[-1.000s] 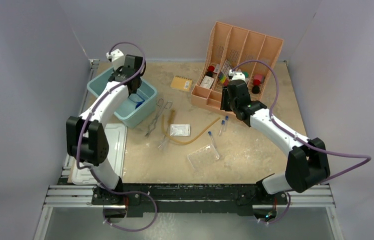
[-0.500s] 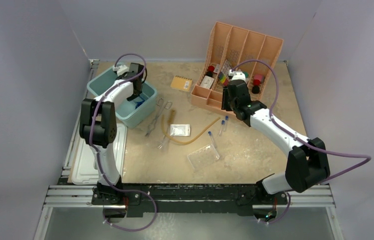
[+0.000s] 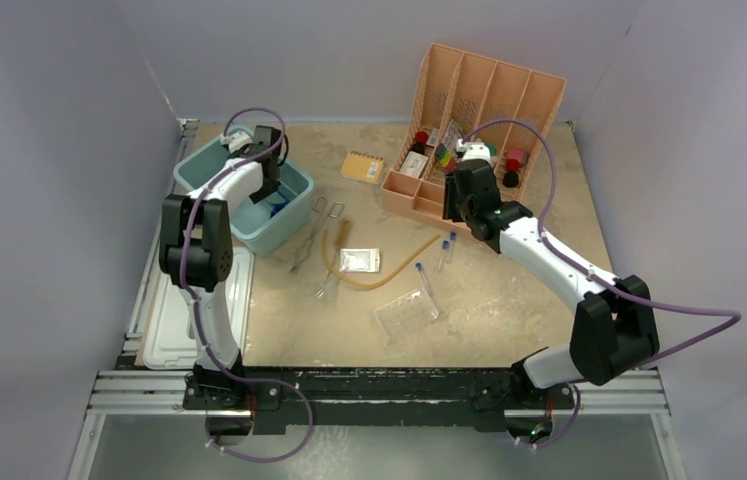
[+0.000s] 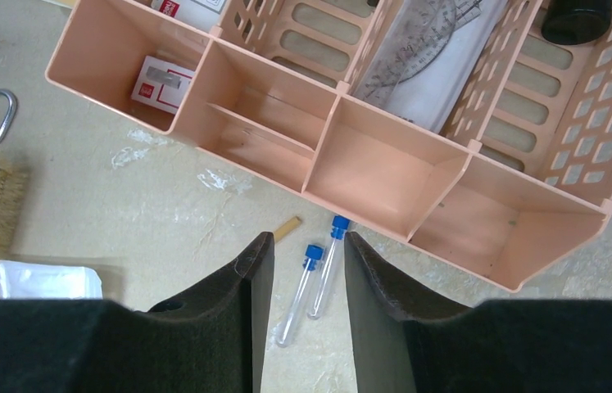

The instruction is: Organize the chemistry lab equipment

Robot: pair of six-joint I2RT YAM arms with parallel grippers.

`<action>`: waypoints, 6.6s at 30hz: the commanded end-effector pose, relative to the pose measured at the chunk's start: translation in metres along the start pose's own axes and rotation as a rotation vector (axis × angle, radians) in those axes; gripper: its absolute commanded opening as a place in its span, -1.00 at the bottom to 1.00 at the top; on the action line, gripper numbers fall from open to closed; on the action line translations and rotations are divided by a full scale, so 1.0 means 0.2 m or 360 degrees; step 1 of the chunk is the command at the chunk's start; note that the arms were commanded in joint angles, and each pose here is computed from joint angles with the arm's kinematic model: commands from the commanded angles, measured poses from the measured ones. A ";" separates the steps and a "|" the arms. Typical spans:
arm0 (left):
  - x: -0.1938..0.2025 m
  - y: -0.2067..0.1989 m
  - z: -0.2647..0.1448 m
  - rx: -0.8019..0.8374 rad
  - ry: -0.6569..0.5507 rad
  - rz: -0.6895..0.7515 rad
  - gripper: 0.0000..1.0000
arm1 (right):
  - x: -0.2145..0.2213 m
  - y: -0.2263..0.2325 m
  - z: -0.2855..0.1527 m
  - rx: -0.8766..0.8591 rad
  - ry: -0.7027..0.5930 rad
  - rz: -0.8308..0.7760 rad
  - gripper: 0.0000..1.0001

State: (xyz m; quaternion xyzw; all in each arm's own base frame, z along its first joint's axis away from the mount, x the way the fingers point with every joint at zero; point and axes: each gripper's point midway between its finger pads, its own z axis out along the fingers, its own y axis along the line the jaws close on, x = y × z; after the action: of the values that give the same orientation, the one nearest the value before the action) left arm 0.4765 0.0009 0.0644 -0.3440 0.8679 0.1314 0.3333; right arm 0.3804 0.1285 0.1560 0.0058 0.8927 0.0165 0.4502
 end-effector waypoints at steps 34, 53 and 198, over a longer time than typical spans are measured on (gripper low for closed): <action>0.37 -0.33 -1.00 0.0878 -0.0034 0.1530 0.18 | -0.08 0.01 -0.09 -0.0057 -0.0121 0.0129 0.31; 0.71 0.11 -0.69 0.0481 0.0209 0.1677 -0.42 | -0.08 0.02 -0.11 -0.0088 -0.0134 0.0159 0.31; -0.23 -0.60 -1.21 0.0885 -0.0534 0.0320 -1.00 | -0.04 0.27 0.13 -0.0149 0.0059 0.0389 0.07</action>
State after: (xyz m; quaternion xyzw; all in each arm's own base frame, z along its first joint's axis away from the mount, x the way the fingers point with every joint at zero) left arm 0.4538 -0.2057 0.1910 -0.0805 0.8910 -0.0499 0.4441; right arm 0.3897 0.1807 0.1301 0.0855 0.9066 0.1089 0.3986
